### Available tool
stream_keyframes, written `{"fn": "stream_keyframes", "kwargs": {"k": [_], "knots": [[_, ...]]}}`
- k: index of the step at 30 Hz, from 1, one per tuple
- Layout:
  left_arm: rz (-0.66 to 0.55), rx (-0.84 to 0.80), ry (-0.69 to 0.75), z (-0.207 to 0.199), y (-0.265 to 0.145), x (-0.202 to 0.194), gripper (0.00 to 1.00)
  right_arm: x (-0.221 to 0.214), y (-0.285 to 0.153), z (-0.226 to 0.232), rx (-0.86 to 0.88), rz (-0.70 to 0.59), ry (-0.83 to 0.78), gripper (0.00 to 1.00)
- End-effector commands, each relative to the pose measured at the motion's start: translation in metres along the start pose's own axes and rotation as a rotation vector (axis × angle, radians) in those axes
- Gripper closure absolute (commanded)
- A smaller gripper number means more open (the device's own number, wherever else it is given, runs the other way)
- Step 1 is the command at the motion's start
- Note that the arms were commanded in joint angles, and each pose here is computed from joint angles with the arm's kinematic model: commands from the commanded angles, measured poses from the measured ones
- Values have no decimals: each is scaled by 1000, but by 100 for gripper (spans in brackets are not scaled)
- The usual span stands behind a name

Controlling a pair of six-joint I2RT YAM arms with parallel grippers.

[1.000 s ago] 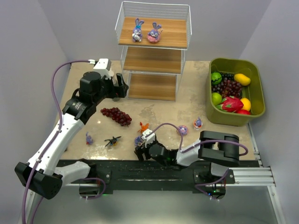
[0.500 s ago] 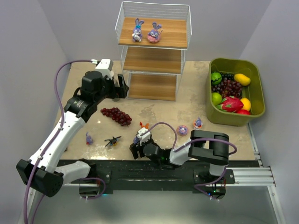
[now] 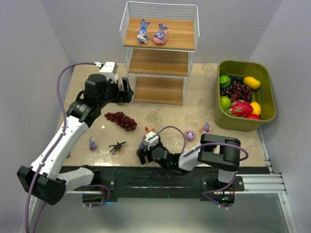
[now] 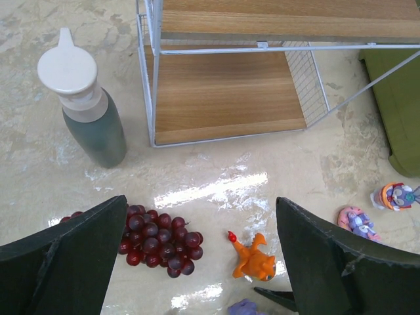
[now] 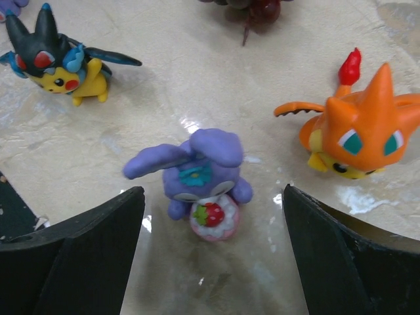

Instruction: Place and organize the plastic toys onto the shelf

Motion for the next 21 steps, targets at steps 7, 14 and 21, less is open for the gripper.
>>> {"fn": "stream_keyframes", "kwargs": {"k": [7,14,21], "knots": [[-27,-34,8,-5,-6,10,1,-18,5,-15,158,73,-126,10],[-31,-15,17,-2,-10,9,0,-22,9,-7,214,85,-147,12],[-25,-15,18,-1,-10,7,1,-21,11,-9,193,83,-149,32]]}}
Point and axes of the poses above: each gripper's point midway between its finger pads, its own y axis out along the fingers, its own z axis along the line the jaws close on, x = y × z, the point moved 6 cm from there along -y, back along the fingers, and after that the axes turned 15 degrees about -y, right-handed, at the moved point
